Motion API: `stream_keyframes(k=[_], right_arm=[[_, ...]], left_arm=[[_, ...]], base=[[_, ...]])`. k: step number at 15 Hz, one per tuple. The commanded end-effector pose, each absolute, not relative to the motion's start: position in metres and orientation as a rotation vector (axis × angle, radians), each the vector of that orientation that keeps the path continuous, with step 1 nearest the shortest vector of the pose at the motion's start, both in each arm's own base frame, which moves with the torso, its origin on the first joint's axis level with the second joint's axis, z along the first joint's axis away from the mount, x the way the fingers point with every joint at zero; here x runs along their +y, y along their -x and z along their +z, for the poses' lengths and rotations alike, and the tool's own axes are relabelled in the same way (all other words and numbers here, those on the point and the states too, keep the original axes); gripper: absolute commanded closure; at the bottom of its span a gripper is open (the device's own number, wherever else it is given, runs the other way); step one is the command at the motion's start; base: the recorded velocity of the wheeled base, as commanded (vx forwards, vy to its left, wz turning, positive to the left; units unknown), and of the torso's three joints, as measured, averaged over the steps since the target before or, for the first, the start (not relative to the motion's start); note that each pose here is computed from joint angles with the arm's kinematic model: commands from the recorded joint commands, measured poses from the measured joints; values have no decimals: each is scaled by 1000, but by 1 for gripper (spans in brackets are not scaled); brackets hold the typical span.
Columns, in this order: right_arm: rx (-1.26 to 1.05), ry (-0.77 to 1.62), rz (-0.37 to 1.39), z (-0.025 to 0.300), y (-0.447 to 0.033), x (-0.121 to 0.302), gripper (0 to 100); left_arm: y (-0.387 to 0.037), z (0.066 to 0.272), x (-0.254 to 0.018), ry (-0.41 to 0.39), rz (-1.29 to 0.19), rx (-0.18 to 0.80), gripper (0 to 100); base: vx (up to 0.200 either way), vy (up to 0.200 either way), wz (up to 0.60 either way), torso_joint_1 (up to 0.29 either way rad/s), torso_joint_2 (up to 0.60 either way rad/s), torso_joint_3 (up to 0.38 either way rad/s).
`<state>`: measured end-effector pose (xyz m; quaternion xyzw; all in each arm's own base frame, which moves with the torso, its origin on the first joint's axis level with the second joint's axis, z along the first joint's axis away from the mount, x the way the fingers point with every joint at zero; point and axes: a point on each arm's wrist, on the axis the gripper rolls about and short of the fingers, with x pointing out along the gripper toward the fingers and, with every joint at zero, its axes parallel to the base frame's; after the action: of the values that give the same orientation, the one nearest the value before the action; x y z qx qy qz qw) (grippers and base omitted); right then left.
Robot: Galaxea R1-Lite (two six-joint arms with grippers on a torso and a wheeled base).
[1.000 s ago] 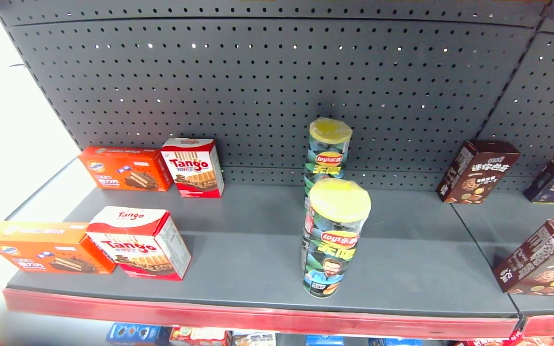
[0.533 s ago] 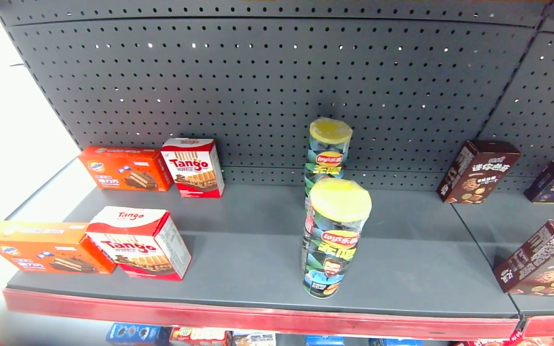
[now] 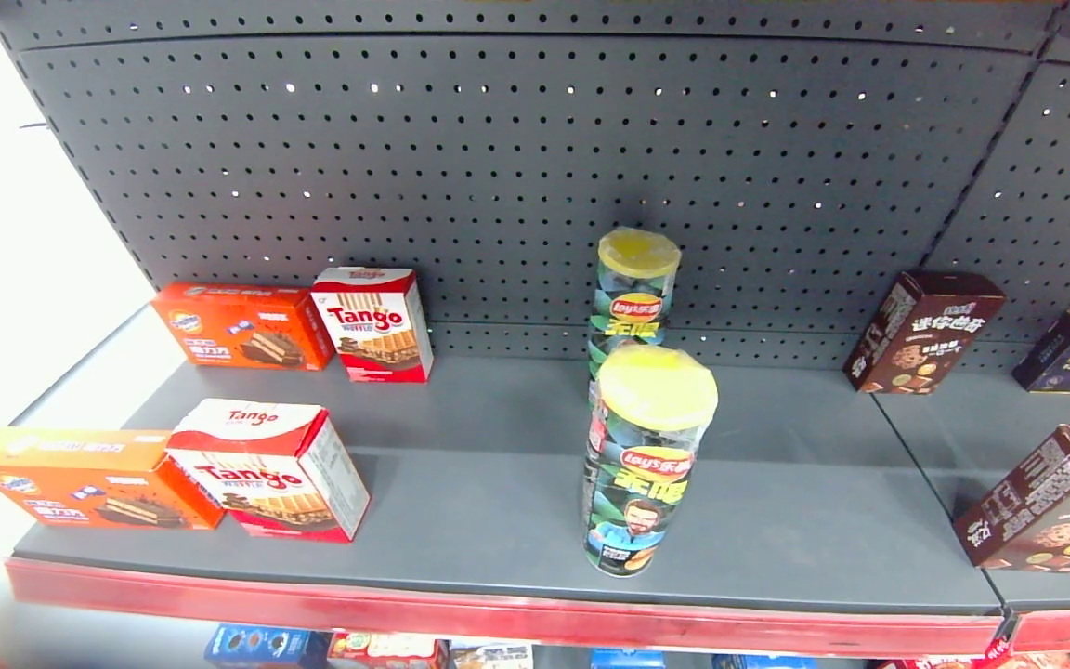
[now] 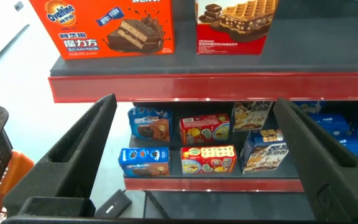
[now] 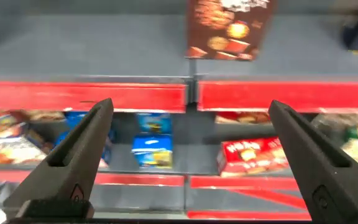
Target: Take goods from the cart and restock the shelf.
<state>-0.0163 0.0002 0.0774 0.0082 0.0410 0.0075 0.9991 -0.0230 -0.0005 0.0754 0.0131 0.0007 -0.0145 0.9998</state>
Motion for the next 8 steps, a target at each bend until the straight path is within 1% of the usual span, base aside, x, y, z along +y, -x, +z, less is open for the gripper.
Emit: stream_keyframes(k=[1,3,8], right_arm=[[17,-15,21,76,21,0,0],[3,-23,-9,76,22,-1,0],[5,-11,-6,76,22,-1,0]], left_arm=[[23,75,-1,-26,-29,3,0],[23,76,-1,-28,-29,1,0],[23,76,-1,-26,-29,1,0]], base=[[0,0,0,0,0,0],[0,0,0,0,0,0],[0,0,0,0,0,0]])
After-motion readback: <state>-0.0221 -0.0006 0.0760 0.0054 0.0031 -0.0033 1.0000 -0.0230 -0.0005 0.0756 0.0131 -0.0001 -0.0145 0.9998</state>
